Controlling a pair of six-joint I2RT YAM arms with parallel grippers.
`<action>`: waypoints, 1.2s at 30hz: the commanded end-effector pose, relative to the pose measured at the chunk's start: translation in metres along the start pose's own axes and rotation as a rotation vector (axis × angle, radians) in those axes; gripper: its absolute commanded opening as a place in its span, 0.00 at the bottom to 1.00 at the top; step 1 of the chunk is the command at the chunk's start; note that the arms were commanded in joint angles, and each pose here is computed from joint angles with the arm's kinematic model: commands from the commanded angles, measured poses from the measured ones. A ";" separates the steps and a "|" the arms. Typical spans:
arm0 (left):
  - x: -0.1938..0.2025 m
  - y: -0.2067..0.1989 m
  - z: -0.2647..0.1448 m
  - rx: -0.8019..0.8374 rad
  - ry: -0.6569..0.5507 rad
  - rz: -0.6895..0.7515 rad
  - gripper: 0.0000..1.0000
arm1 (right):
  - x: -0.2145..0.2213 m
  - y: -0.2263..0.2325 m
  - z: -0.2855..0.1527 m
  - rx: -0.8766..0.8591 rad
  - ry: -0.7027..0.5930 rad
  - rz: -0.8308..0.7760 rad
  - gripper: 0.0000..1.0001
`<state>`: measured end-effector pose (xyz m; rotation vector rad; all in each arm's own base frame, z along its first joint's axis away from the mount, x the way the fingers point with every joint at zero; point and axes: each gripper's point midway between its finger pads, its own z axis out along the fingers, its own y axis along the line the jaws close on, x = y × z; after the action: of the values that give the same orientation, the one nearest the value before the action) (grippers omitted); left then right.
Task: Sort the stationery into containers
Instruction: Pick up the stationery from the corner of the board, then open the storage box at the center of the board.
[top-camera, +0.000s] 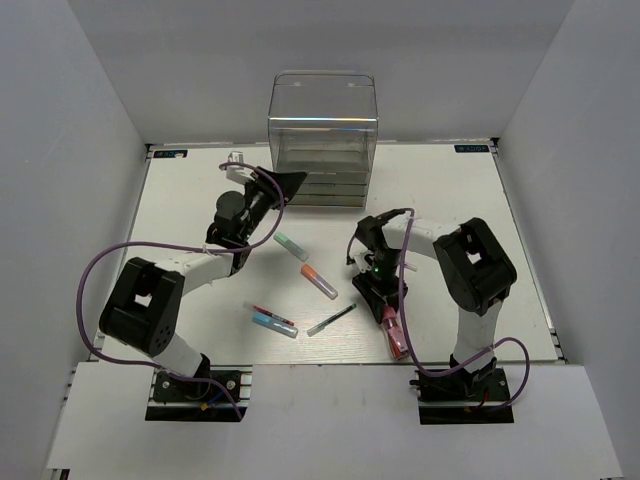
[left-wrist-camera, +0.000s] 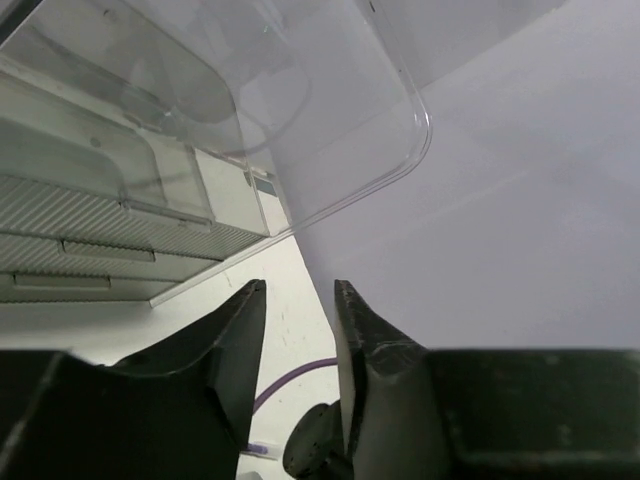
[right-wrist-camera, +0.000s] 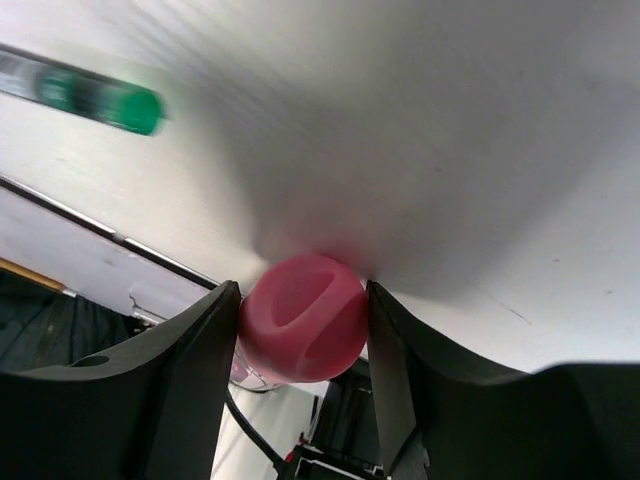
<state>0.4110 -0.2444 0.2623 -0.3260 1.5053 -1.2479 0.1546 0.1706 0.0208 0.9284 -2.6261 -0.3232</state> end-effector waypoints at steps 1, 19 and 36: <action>-0.004 0.000 -0.003 -0.007 -0.017 -0.038 0.46 | -0.016 0.014 -0.016 -0.066 -0.058 -0.052 0.00; 0.016 0.051 0.055 -0.097 -0.033 -0.222 0.48 | -0.116 -0.027 -0.106 0.044 -0.533 -0.177 0.00; 0.024 0.097 0.090 -0.227 -0.073 -0.202 0.41 | -0.111 -0.047 -0.126 0.009 -0.625 -0.126 0.00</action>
<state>0.5057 -0.2784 0.1704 -0.6586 1.6247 -1.2576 0.3033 0.1892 0.0703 1.0942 -3.0679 -0.6543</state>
